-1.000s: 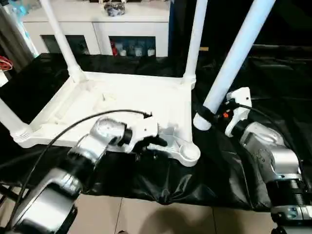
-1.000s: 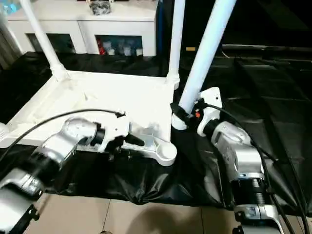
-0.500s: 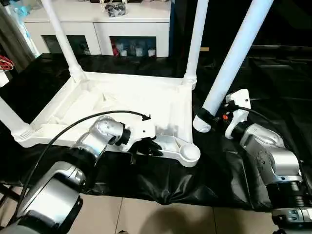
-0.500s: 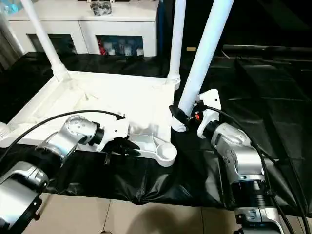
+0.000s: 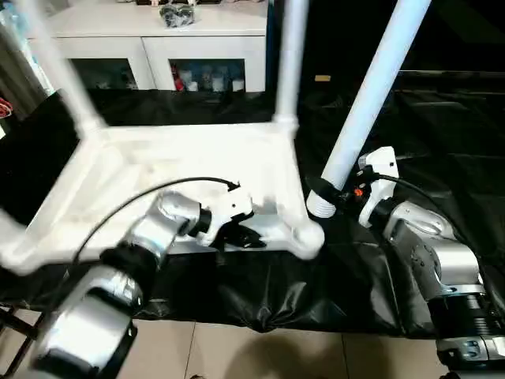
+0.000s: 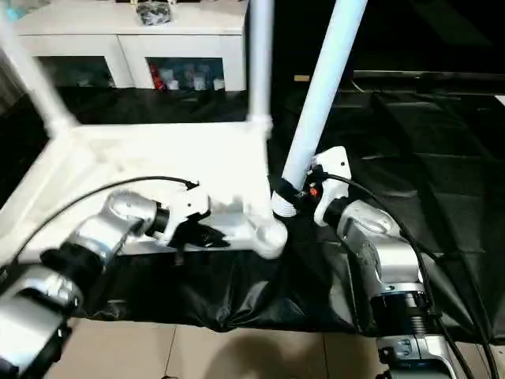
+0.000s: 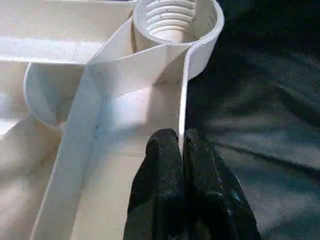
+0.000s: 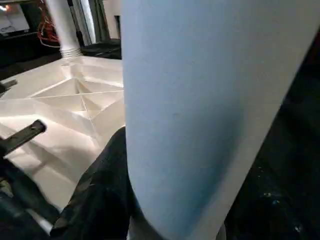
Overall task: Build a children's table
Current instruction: Rotate table base, then insert table leg to table base
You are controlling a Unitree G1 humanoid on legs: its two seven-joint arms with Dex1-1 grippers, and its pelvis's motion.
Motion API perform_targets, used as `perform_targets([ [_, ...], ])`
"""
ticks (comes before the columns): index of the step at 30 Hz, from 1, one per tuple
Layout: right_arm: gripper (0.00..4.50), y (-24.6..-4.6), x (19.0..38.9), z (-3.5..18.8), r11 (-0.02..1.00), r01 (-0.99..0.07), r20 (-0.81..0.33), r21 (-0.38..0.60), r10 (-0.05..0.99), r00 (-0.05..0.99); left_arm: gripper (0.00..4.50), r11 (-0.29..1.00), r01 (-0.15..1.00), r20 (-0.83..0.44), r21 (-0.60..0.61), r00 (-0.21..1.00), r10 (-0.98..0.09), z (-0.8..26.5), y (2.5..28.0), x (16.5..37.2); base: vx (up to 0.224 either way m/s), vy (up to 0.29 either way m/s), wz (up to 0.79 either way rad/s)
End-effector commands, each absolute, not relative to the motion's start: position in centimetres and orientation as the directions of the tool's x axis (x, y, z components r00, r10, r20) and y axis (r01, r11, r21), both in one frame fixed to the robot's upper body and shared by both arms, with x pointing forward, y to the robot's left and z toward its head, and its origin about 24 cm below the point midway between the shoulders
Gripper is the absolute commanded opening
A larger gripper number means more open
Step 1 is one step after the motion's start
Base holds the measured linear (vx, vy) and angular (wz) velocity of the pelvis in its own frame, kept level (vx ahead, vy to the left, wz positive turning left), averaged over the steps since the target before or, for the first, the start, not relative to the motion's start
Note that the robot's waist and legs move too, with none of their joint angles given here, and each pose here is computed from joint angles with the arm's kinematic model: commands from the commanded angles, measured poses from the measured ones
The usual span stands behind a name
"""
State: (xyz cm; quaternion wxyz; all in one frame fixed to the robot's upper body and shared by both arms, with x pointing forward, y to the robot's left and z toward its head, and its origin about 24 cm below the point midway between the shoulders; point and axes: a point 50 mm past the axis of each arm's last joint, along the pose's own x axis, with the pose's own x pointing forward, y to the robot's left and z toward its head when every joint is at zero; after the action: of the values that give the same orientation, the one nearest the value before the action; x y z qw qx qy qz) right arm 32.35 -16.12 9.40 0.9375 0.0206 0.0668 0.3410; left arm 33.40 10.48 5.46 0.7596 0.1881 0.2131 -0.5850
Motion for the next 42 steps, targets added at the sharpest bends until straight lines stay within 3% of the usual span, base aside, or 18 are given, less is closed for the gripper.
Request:
perform_targets([
  [1, 1.91, -15.5, 32.7, 10.2, 0.748, -0.66, -0.093, 0.072, 0.664, 0.742, 0.0, 0.318, 0.946, -0.527, 0.056, 0.299, -0.796, 5.2, 10.8, 33.2, 0.0, 0.0, 0.0],
  [7, 1.91, -14.7, 33.2, 9.9, 0.727, -0.683, -0.114, 0.075, 0.686, 0.718, 0.0, 0.38, 0.922, -0.46, 0.076, 0.371, -0.807, 5.3, 9.1, 32.7, 0.0, 0.0, 0.0],
  [16, 1.91, -14.3, 34.0, 8.8, 0.726, -0.685, -0.182, 0.059, 0.682, 0.708, 0.0, 0.436, 0.894, -0.444, 0.1, 0.433, -0.785, 5.0, 8.9, 32.7, 0.0, 0.0, 0.0],
  [25, 1.91, -14.7, 34.4, 8.1, 0.749, -0.66, -0.207, 0.048, 0.654, 0.728, 0.0, 0.408, 0.909, -0.44, 0.091, 0.404, -0.802, 4.8, 9.1, 32.0, 0.0, 0.0, 0.0],
  [35, 1.91, -15.2, 34.5, 7.0, 0.761, -0.639, -0.213, 0.114, 0.647, 0.732, 0.0, 0.394, 0.917, -0.41, 0.059, 0.382, -0.828, 4.8, 8.9, 31.7, 0.0, 0.0, 0.0],
  [42, 1.91, -16.4, 33.6, 5.3, 0.768, -0.592, -0.17, 0.245, 0.635, 0.754, 0.0, 0.431, 0.901, -0.399, 0.058, 0.416, -0.817, 4.9, 9.0, 32.0, 0.0, 0.0, 0.0],
])
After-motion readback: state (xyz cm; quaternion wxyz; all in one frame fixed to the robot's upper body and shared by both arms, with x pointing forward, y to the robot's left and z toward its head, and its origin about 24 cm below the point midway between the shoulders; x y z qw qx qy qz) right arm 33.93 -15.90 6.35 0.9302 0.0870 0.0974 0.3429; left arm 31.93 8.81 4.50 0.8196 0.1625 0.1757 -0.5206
